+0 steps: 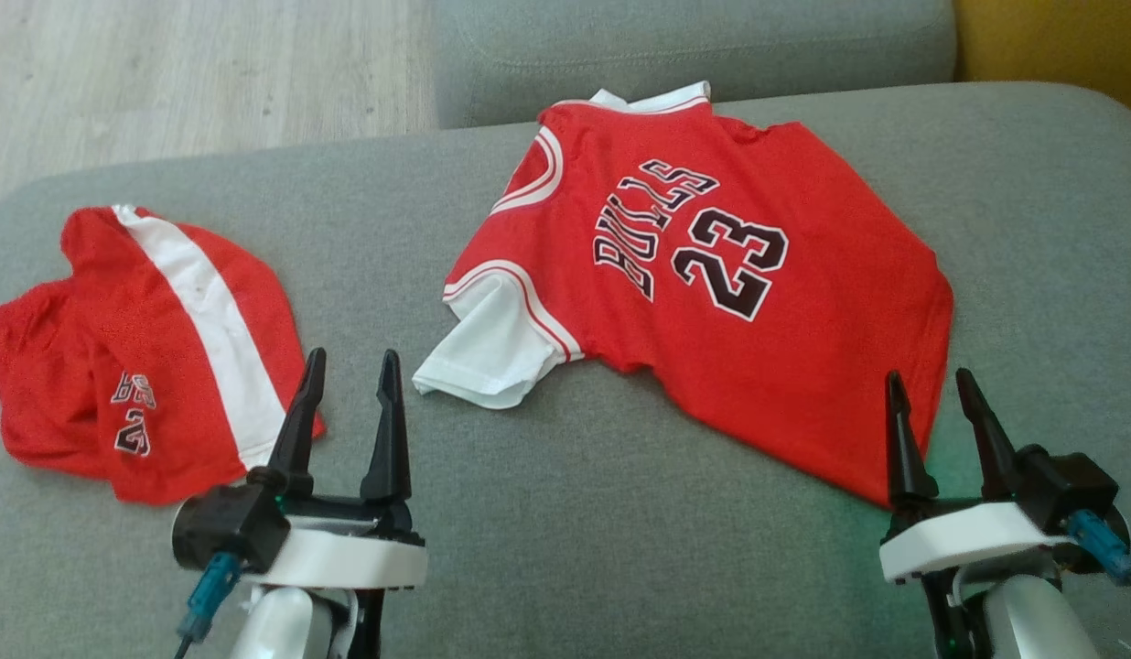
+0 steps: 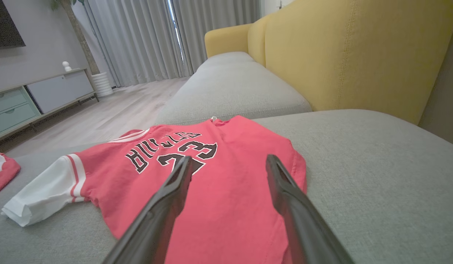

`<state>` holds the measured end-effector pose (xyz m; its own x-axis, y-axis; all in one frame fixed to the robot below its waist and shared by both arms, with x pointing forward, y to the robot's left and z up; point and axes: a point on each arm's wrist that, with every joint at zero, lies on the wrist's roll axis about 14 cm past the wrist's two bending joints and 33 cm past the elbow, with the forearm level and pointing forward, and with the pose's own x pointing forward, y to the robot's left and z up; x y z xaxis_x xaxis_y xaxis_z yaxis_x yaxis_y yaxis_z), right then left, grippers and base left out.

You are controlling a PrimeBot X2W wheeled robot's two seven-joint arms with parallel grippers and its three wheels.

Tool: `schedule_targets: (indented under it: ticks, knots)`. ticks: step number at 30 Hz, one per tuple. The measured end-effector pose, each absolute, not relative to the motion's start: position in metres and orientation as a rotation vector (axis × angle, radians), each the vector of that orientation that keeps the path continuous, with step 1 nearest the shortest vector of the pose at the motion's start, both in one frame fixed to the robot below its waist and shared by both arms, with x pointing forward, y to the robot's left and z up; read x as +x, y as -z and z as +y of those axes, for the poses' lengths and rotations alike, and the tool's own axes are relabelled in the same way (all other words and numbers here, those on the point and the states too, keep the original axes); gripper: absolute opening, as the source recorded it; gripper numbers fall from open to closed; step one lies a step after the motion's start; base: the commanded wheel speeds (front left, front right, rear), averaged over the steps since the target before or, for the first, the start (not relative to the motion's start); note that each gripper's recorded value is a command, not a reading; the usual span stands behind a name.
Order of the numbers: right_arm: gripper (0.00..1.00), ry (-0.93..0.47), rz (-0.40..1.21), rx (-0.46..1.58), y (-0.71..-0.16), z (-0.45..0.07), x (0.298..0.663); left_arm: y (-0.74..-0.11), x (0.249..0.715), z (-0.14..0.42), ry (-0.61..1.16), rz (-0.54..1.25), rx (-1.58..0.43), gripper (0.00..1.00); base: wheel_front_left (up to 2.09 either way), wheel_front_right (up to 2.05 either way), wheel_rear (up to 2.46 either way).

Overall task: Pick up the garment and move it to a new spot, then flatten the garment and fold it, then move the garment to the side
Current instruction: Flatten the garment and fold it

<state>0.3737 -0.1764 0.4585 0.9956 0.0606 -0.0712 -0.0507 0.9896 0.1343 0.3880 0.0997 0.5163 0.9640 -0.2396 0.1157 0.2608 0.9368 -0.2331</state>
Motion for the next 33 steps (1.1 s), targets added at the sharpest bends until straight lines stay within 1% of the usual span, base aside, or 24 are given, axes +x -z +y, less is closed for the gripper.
schedule_targets:
  ticks: [5, 12, 17, 23, 33]
  knots:
    - [1.0, -0.046, 0.149, 0.137, -0.436, -0.178, 0.374, -0.51, 0.39, 0.1, 0.254, -0.068, -0.251, 1.0, 0.0, 0.0, 0.0]
    - [1.0, -0.053, 0.345, 0.146, -0.387, -0.171, 0.371, -0.5, 0.389, 0.106, 0.235, -0.042, -0.249, 1.0, 0.0, 0.0, 0.0]
    - [1.0, -0.023, 0.455, 0.143, -0.359, -0.178, 0.365, -0.497, 0.391, 0.111, 0.224, -0.034, -0.248, 1.0, 0.0, 0.0, 0.0]
    - [1.0, 0.014, 0.452, 0.144, -0.358, -0.189, 0.371, -0.496, 0.393, 0.11, 0.226, -0.032, -0.246, 1.0, 0.0, 0.0, 0.0]
    - [1.0, 0.056, 0.46, 0.149, -0.355, -0.2, 0.363, -0.506, 0.391, 0.103, 0.248, -0.056, -0.245, 1.0, 0.0, 0.0, 0.0]
